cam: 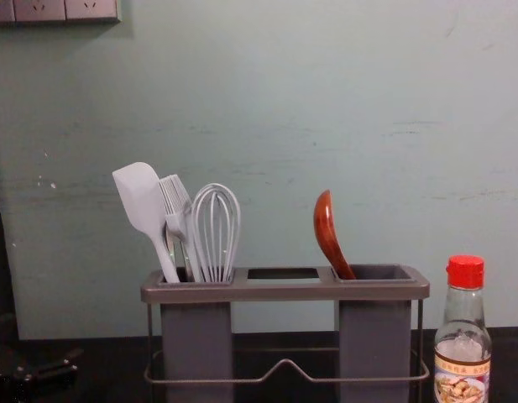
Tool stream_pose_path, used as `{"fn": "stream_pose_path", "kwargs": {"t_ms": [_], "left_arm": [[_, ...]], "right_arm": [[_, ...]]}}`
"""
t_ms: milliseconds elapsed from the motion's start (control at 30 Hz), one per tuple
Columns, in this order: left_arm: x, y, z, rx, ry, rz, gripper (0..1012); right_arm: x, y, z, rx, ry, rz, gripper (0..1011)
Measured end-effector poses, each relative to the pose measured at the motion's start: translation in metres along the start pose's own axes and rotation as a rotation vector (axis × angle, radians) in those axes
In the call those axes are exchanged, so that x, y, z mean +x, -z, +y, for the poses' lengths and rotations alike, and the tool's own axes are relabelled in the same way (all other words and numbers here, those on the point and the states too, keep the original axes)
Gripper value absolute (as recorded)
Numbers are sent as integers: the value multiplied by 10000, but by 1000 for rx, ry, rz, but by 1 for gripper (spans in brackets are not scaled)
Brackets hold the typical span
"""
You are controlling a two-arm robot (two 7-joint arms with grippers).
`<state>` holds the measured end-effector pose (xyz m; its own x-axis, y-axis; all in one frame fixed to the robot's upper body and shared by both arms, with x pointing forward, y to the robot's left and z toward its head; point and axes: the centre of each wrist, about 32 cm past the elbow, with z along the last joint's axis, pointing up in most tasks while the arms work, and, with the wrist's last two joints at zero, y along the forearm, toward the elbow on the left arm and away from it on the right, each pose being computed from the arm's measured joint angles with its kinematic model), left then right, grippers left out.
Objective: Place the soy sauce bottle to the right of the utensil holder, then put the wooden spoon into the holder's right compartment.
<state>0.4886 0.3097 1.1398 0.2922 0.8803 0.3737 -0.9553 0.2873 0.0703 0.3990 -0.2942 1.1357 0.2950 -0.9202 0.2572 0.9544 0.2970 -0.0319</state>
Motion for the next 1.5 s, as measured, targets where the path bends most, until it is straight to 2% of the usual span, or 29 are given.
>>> {"fn": "stream_pose_path", "kwargs": {"t_ms": [200, 233, 300, 433, 567, 867, 1033, 1500], "left_arm": [[0, 0, 0, 0, 0, 0, 1005], [0, 0, 0, 0, 0, 0, 1005], [0, 0, 0, 0, 0, 0, 1005], [0, 0, 0, 0, 0, 0, 1005], [0, 0, 0, 0, 0, 0, 1005], [0, 0, 0, 0, 0, 0, 1005], [0, 0, 0, 0, 0, 0, 1005], [0, 0, 0, 0, 0, 0, 1005]], "right_arm": [[159, 13, 309, -33, 40, -46, 1003], [159, 13, 309, -33, 40, -46, 1003], [199, 7, 468, -55, 57, -63, 1002], [232, -5, 635, -75, 74, -77, 1003], [281, 2, 879, -99, 100, -86, 1002], [324, -81, 1226, -66, 131, -97, 1003], [330, -128, 1290, -48, 135, -101, 1003], [317, -125, 1282, -45, 135, -105, 1003]]}}
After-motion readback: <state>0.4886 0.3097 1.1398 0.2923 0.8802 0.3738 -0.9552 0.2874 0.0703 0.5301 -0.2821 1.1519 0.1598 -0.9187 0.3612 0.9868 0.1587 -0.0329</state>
